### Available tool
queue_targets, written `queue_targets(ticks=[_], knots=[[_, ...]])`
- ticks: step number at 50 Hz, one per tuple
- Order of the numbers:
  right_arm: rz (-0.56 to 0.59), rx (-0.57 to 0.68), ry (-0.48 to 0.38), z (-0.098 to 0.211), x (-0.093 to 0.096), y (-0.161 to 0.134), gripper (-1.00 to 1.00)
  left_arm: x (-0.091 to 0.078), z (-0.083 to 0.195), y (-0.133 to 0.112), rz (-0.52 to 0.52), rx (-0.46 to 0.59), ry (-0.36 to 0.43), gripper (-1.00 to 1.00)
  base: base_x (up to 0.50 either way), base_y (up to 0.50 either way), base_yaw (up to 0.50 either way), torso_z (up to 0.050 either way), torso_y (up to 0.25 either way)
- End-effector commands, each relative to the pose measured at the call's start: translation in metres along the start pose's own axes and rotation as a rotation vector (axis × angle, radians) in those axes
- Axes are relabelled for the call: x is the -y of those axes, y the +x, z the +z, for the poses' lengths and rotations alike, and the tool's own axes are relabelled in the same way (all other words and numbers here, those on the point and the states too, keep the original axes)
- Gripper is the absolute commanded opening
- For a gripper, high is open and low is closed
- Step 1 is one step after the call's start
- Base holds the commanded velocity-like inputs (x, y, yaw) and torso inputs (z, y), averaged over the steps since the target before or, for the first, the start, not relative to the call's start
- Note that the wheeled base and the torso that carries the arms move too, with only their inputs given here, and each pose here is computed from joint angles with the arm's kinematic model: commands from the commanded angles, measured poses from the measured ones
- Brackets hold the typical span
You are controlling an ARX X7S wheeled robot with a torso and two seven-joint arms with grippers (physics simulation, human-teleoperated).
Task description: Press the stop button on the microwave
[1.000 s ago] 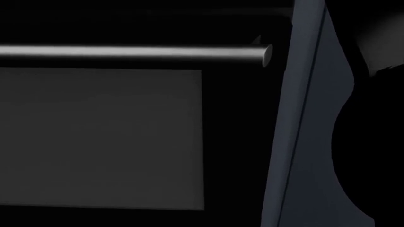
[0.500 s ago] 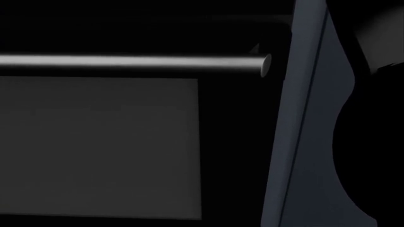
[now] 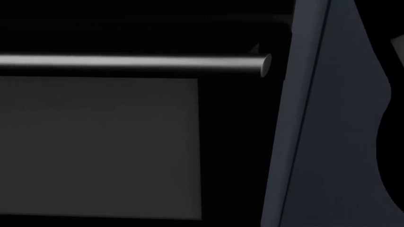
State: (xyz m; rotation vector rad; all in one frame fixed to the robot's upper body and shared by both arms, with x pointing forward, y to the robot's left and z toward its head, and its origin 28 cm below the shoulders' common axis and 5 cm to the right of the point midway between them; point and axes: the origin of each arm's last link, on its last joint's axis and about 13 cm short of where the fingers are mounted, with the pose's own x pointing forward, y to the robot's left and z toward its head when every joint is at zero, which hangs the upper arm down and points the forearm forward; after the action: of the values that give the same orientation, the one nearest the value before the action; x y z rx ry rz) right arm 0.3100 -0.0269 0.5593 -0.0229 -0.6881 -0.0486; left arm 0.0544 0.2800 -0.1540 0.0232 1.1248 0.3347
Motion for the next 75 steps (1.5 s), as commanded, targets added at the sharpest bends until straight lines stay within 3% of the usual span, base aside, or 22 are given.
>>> queue_targets(ticks=[1, 31, 43, 58, 75], knots=[[-0.01, -0.044, -0.003, -0.011, 0.002, -0.007, -1.0, 0.0, 0.0, 0.0, 0.0, 0.0, 0.0, 1.0, 0.0, 0.0, 0.0, 0.0, 0.0], [0.015, -0.084, -0.019, -0.029, -0.004, -0.018, -1.0, 0.0, 0.0, 0.0, 0.0, 0.0, 0.0, 1.0, 0.0, 0.0, 0.0, 0.0, 0.0], [0.007, -0.091, -0.008, -0.03, -0.002, -0.011, -1.0, 0.0, 0.0, 0.0, 0.0, 0.0, 0.0, 1.0, 0.0, 0.0, 0.0, 0.0, 0.0], [0.03, -0.112, -0.024, -0.055, -0.011, 0.0, -1.0, 0.0, 0.0, 0.0, 0.0, 0.0, 0.0, 1.0, 0.0, 0.0, 0.0, 0.001, 0.0], [0.018, -0.125, -0.018, -0.07, 0.001, 0.009, -1.0, 0.0, 0.0, 0.0, 0.0, 0.0, 0.0, 1.0, 0.04, 0.01, 0.03, 0.012, 0.0]])
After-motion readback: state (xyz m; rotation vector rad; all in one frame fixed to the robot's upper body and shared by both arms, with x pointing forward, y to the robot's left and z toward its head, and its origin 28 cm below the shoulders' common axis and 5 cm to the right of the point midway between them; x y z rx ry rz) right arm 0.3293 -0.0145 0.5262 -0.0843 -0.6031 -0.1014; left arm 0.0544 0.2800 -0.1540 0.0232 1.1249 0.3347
